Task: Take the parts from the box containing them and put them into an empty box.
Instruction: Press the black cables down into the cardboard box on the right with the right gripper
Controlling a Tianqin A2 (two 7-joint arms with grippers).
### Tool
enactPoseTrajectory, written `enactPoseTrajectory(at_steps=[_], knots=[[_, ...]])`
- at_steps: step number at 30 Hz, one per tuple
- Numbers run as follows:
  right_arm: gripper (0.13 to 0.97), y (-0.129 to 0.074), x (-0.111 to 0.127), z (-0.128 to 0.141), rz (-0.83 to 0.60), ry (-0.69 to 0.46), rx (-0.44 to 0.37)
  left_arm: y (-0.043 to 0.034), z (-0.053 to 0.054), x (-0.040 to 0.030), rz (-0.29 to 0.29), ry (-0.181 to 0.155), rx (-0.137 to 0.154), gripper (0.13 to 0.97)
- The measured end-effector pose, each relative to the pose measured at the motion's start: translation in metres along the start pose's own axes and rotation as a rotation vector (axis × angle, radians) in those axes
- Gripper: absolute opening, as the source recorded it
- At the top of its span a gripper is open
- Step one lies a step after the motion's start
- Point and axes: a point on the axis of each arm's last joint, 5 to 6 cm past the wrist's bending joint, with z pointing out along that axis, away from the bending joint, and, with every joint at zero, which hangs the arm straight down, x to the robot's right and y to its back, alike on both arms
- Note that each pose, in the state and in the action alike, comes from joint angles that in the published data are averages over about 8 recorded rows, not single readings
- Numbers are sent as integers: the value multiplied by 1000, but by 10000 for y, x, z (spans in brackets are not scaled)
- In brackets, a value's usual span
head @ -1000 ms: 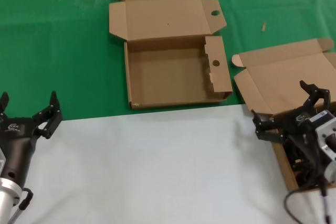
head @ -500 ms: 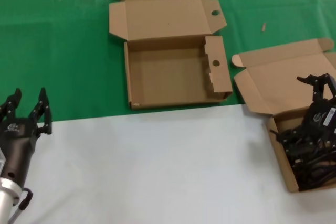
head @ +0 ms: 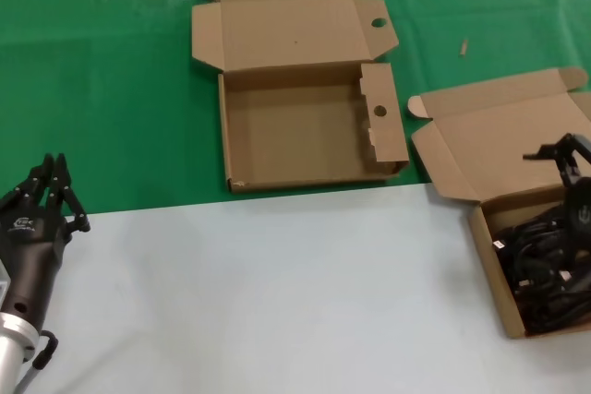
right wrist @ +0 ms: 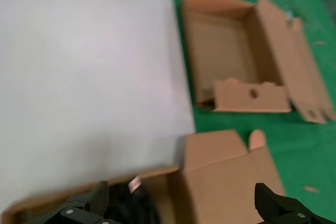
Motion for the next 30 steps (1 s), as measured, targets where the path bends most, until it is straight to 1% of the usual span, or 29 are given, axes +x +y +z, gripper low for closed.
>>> enactPoseTrajectory(at_steps=[5,14,21,30], knots=[[966,85,64,-34,-60,-77,-38,0,0,0,0,0,0,175],[963,285,139,-46,-127,-142,-90,0,0,0,0,0,0,140],[956,407,184,-39,-163,-172,-110,0,0,0,0,0,0,140],[887,452,251,-16,-183,-179,-116,0,0,0,0,0,0,140]])
